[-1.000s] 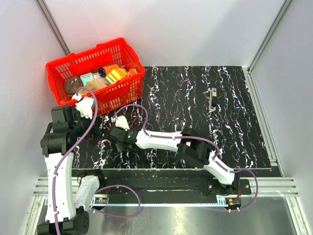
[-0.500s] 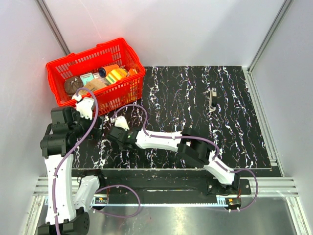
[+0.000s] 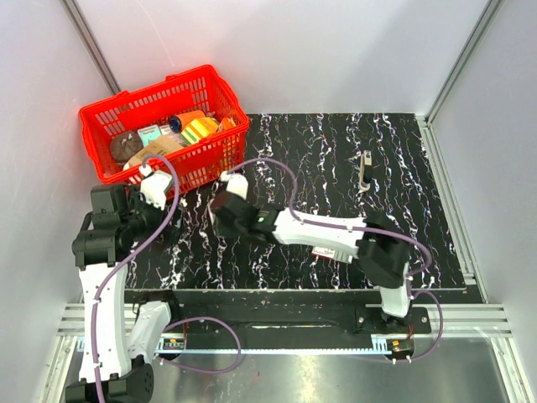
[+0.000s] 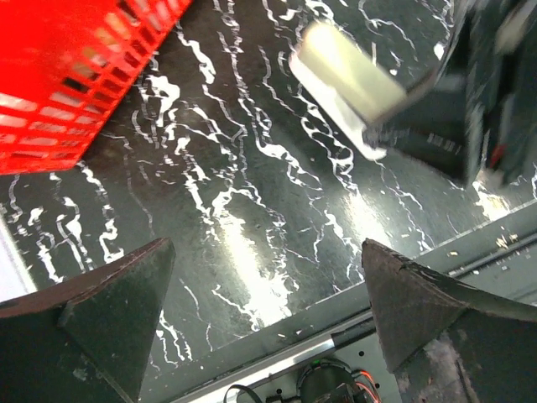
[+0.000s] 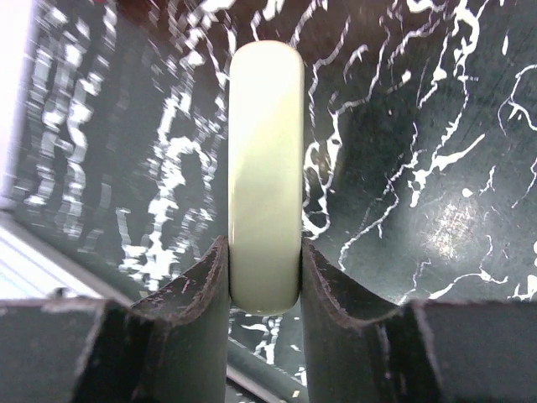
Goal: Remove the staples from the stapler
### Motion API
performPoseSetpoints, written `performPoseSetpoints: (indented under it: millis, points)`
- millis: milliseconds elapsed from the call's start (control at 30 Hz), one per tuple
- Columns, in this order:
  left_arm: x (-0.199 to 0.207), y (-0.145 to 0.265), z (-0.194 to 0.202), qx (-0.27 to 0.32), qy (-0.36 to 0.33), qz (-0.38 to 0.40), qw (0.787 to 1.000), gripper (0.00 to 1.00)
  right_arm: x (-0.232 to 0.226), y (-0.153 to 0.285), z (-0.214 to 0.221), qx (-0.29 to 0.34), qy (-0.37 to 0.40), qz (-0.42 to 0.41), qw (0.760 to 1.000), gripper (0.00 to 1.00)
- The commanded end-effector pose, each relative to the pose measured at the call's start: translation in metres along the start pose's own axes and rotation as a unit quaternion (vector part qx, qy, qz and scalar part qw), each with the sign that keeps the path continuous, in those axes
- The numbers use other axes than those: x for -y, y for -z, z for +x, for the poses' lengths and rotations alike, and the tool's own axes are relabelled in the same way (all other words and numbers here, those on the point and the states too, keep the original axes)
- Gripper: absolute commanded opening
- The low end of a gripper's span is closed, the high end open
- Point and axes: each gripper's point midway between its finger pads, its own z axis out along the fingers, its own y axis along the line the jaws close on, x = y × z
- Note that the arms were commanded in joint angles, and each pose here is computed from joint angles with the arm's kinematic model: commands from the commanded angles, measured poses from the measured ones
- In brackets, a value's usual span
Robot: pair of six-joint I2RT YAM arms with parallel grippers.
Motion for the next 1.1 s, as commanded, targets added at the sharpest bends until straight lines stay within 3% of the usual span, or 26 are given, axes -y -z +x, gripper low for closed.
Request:
performPoseSetpoints:
  millis: [0,400,633,1067]
  points:
    - [0.020,-0.009,-0.004,0.032,-0.050,0.072,0.996,0.99,-0.039,0.043,-0.069,0.077,-0.135,-0.135,0.979,0.00]
    - [0.048,-0.030,0.000,0.058,-0.080,0.182,0.978,0.99,-0.062,0.075,-0.088,0.098,-0.283,-0.250,0.921,0.00]
    - [0.056,-0.036,0.012,0.058,-0.103,0.212,0.970,0.99,-0.070,0.081,-0.095,0.104,-0.295,-0.270,0.911,0.00]
    - [0.038,-0.061,-0.001,0.088,-0.099,0.182,0.974,0.94,-0.078,0.091,-0.092,0.087,-0.312,-0.308,0.895,0.00]
